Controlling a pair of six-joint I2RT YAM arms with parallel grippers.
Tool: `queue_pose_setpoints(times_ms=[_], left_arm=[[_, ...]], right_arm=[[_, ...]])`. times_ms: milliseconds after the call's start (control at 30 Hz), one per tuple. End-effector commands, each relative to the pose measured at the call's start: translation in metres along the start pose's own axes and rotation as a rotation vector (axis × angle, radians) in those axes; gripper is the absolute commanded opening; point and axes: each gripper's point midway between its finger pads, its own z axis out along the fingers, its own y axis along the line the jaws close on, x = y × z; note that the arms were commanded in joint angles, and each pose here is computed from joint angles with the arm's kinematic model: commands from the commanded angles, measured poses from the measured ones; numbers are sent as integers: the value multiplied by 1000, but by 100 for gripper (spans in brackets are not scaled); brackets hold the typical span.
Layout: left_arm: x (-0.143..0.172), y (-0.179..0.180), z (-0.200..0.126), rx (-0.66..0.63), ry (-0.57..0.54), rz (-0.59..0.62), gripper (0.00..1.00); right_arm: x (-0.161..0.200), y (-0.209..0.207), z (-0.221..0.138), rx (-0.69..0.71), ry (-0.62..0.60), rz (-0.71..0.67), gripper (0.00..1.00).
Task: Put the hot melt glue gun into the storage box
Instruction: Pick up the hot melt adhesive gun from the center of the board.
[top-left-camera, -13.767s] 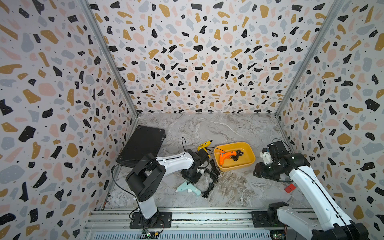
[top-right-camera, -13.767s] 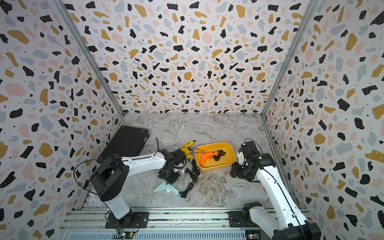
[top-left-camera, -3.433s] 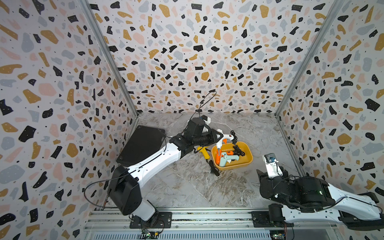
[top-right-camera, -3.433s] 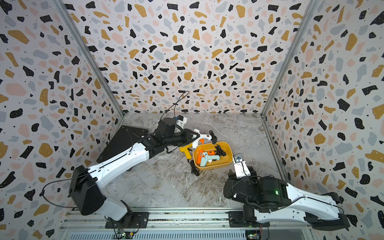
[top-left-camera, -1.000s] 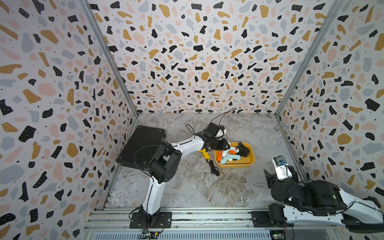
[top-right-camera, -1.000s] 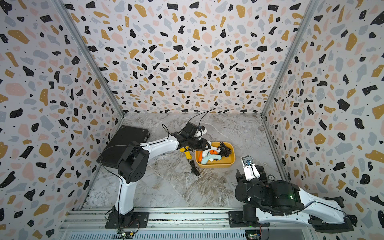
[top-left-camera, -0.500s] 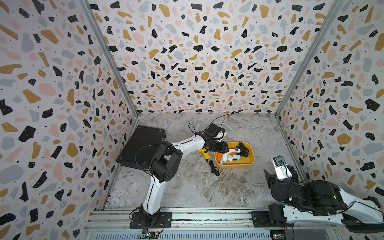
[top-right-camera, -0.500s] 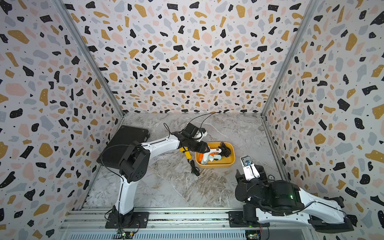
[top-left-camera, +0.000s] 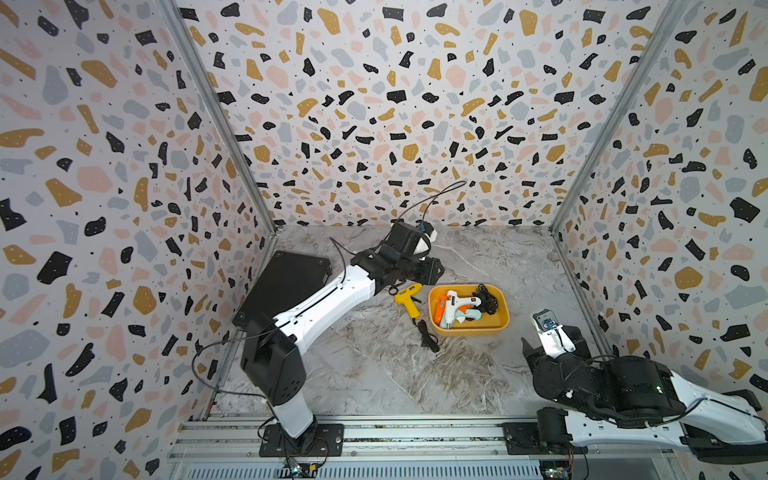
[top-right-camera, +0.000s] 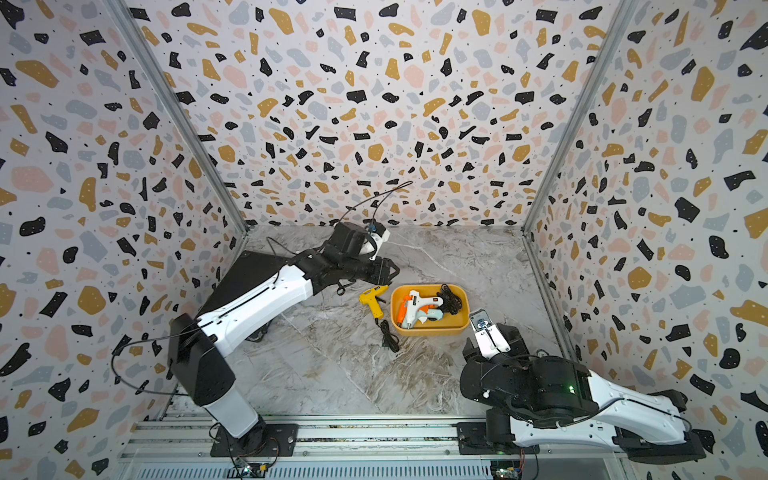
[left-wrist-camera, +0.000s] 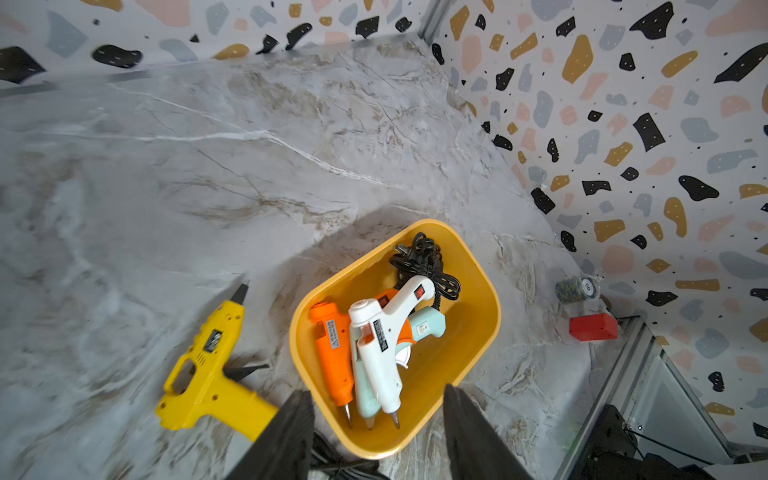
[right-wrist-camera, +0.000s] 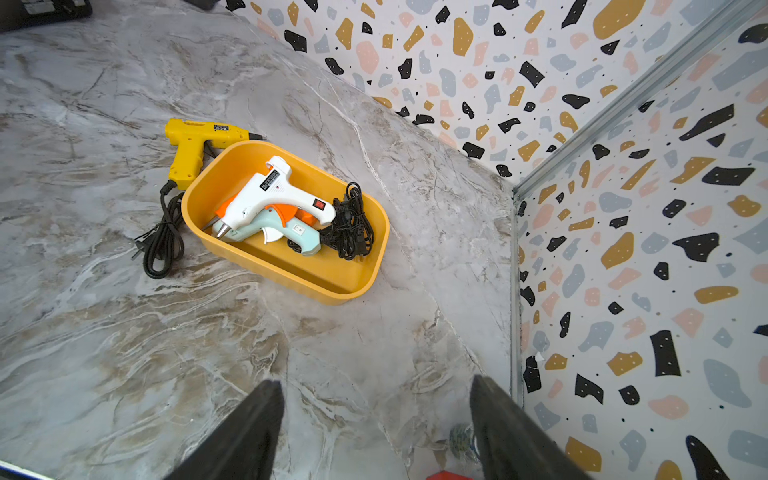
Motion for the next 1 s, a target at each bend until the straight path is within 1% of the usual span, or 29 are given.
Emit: queue_pose_setpoints(times_ms=[0,133,233,300,367,500,567,633,833,967], left_arm=[[48,52,-11,-183,99,-81,52],[88,91,-38,-296,135,-212,52],[119,112,-50,-357,188,-322,51],[131,114,-48,-360,210,-371,51],[139,113,-40,-344,224,-433,51],[145,116,-19,-357,220,-540,54],[141,118,-7,-374,220,-560,55],[135,117,6,-403,227,-560,58],[127,108,47,-469,276,-525,60],[132,111,58,-517,305,-534,61]], right_arm=[[-1,16,4,-35,13,-33,76],[-1,47,11,-100,64,-102,76],[-2,68,17,-149,109,-135,77],[-3,77,21,-176,137,-133,77],[-3,82,25,-187,150,-119,77],[-5,84,26,-194,156,-103,77],[-4,84,26,-201,160,-98,77],[-3,85,25,-210,163,-85,77],[-4,82,22,-217,160,-52,77],[-3,74,19,-202,167,-36,77]])
